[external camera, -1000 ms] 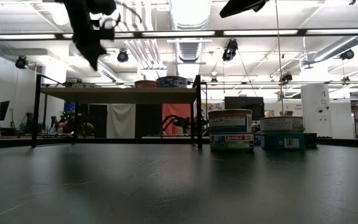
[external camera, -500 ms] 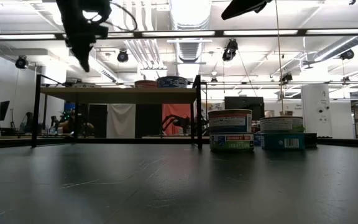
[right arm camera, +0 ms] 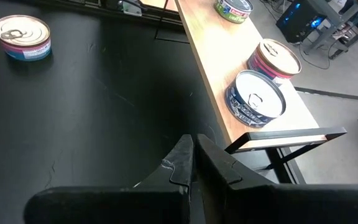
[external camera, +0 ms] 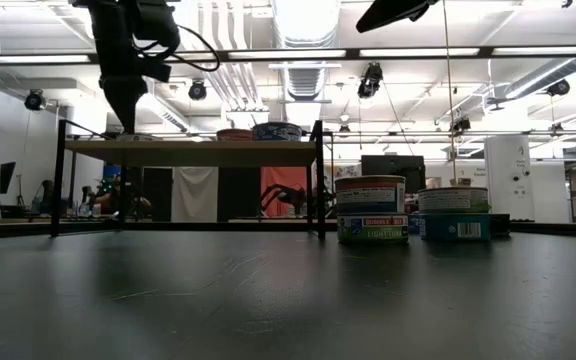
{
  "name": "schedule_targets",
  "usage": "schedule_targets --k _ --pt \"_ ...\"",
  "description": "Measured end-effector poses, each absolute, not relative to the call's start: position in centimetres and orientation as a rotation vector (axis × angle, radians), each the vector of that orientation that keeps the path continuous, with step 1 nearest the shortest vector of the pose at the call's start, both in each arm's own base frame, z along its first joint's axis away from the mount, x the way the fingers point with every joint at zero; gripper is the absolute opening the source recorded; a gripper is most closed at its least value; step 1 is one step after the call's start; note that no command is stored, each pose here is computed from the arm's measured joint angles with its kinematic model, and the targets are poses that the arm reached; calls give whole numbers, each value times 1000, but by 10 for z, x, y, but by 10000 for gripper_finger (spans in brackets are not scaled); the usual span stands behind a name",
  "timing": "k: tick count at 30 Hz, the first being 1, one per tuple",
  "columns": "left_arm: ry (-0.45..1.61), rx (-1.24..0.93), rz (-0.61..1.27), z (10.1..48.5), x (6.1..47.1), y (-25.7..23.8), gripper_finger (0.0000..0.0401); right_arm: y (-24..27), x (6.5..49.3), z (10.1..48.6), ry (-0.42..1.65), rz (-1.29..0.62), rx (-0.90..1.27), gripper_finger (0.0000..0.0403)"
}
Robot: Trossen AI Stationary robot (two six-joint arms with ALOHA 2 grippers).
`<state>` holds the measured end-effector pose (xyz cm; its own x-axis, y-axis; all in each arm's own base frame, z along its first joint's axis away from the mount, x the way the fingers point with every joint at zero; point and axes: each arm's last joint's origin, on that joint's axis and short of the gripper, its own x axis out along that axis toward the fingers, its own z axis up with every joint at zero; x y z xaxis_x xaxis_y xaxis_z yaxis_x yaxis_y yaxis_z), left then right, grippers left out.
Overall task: Stack canned seafood by type on shelf
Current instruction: Put the green/white tuna can on the shelf, then stack the blue/pink tuna can on top of the other blue/pink tuna can on the shelf
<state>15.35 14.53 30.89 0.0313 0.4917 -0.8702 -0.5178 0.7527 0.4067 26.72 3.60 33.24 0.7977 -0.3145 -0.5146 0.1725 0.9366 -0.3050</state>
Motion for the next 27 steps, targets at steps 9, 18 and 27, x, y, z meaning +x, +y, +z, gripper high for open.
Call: schedule_targets --k 9,18,27 --pt "1327 -9 783 309 154 146 0 36 267 332 593 -264 -249 9" --pt "1348 23 851 310 152 148 0 36 267 332 593 -264 -249 9" --pt "1192 -106 974 326 154 143 0 36 266 324 609 -283 -193 9"
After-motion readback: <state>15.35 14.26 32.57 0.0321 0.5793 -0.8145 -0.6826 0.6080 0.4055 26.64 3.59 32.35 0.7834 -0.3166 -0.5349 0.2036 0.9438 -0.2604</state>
